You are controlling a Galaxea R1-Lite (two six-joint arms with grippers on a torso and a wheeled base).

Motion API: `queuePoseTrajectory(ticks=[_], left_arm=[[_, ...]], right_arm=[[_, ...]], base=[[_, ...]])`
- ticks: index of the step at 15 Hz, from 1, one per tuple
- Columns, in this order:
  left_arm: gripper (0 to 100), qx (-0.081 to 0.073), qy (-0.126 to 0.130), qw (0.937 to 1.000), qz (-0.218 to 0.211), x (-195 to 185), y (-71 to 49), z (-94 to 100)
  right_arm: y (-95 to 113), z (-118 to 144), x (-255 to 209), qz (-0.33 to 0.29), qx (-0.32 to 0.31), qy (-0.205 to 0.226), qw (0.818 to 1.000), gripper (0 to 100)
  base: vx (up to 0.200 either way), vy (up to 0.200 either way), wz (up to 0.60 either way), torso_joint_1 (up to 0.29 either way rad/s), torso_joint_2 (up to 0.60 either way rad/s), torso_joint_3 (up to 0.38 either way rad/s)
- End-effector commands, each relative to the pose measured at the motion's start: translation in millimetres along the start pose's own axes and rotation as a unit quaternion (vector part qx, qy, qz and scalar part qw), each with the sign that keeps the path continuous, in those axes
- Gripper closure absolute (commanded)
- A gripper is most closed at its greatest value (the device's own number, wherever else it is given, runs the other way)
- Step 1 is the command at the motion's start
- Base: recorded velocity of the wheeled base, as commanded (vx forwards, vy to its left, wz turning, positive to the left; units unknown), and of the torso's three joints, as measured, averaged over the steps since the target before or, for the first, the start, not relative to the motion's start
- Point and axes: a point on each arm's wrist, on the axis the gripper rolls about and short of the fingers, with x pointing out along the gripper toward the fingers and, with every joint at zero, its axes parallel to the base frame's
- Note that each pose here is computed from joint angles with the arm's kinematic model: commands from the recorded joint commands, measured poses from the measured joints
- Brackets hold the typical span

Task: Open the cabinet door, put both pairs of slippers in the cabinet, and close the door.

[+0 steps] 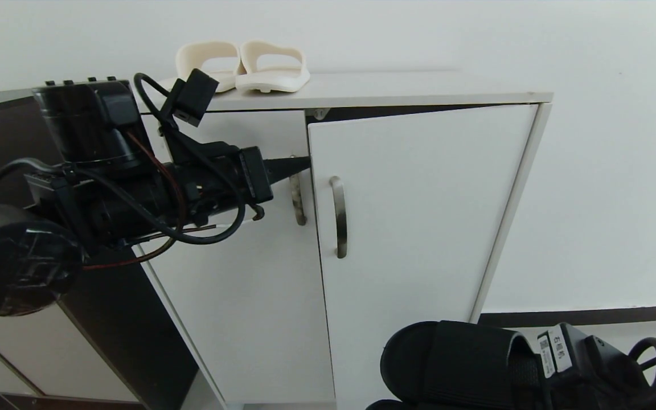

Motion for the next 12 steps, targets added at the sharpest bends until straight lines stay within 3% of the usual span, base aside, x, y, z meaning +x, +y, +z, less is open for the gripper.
queuePoseTrajectory(ticks=[1, 4, 7, 9, 12], left_arm=[[100, -0.003, 0.007, 1.0000, -0.005, 8.8, 1.5, -3.9], [100, 0.000, 0.005, 0.9998, -0.019, 17.1, -2.2, -8.0], [100, 0.002, 0.013, 0.9993, -0.036, 20.1, -13.0, -17.0], [100, 0.014, 0.024, 0.9972, -0.070, 25.6, -34.5, -30.6], [100, 0.013, 0.049, 0.9928, -0.109, 46.7, -66.8, -51.9]], right_arm=[[-0.1, -0.3, 0.7, 0.001, 0.000, 0.001, 1.000, 100], [-0.9, -0.6, 2.9, 0.001, 0.004, 0.005, 1.000, 100], [3.6, -4.6, 1.1, 0.013, 0.012, 0.031, 0.999, 100], [18.3, -4.5, -9.6, 0.046, 0.005, 0.041, 0.998, 100], [29.9, -2.9, -18.2, 0.071, -0.006, 0.041, 0.997, 100]], base=[[0.000, 0.000, 0.00, 0.000, 0.00, 0.000], [0.000, 0.000, 0.00, 0.000, 0.00, 0.000], [-0.200, 0.000, 0.00, 0.004, 0.00, -0.001], [-0.200, 0.000, 0.00, 0.002, 0.00, 0.002], [-0.200, 0.000, 0.00, 0.002, 0.00, 0.002]])
